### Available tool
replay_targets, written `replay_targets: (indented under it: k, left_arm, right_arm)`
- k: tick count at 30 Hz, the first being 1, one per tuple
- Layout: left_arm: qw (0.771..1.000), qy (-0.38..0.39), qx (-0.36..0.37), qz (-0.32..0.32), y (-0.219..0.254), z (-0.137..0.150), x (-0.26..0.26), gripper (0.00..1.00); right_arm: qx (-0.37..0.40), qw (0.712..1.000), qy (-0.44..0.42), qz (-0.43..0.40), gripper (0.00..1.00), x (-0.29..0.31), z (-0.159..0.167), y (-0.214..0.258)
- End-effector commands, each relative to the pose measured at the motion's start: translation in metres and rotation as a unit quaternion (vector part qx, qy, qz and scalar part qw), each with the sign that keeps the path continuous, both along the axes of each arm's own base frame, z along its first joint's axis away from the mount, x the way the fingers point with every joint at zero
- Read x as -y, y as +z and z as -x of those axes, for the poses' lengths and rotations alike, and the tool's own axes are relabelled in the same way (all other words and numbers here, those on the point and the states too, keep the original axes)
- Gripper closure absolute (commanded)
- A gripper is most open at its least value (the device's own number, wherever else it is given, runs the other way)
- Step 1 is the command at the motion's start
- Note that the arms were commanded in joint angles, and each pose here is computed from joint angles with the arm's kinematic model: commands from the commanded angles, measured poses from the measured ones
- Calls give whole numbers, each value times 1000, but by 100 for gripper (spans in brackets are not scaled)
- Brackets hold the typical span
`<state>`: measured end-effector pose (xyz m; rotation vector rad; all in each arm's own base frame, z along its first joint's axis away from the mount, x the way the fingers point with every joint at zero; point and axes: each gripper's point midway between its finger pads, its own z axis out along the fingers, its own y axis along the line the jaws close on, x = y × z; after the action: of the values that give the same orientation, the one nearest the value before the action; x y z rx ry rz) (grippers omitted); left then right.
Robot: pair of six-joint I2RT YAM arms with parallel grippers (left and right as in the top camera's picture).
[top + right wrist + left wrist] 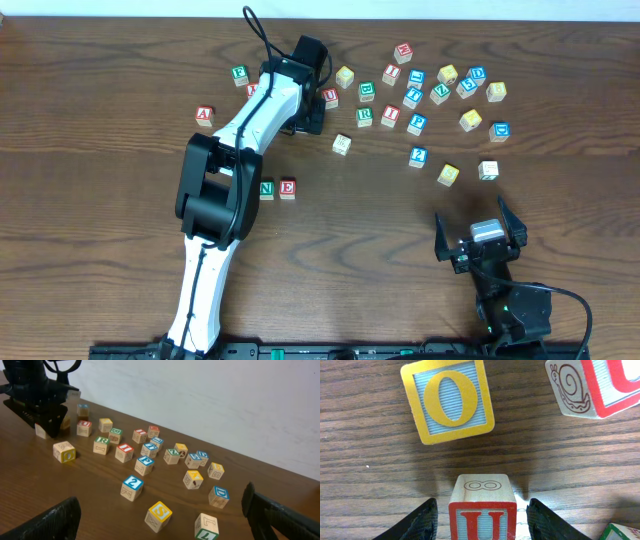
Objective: Spell out NEURIPS
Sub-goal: 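Lower the left gripper and close it on the red U block, then lift the U block and carry it toward the N and E blocks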
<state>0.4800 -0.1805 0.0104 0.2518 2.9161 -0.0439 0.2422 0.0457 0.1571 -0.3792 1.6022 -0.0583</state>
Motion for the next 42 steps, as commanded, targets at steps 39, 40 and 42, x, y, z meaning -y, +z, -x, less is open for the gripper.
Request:
replay_targets:
  k: [39, 40, 42]
  left_arm:
    - [1000, -6, 18, 0, 20, -6, 0, 71]
    - [1000, -6, 20, 1, 24, -6, 0, 71]
    - [1000, -6, 29, 5, 37, -6, 0, 73]
  right_arm:
    - [-2, 1000, -11, -6, 1, 4, -1, -1]
    - [-2, 1000, -11, -6, 1, 4, -1, -1]
    - [-2, 1000, -11, -6, 1, 4, -1, -1]
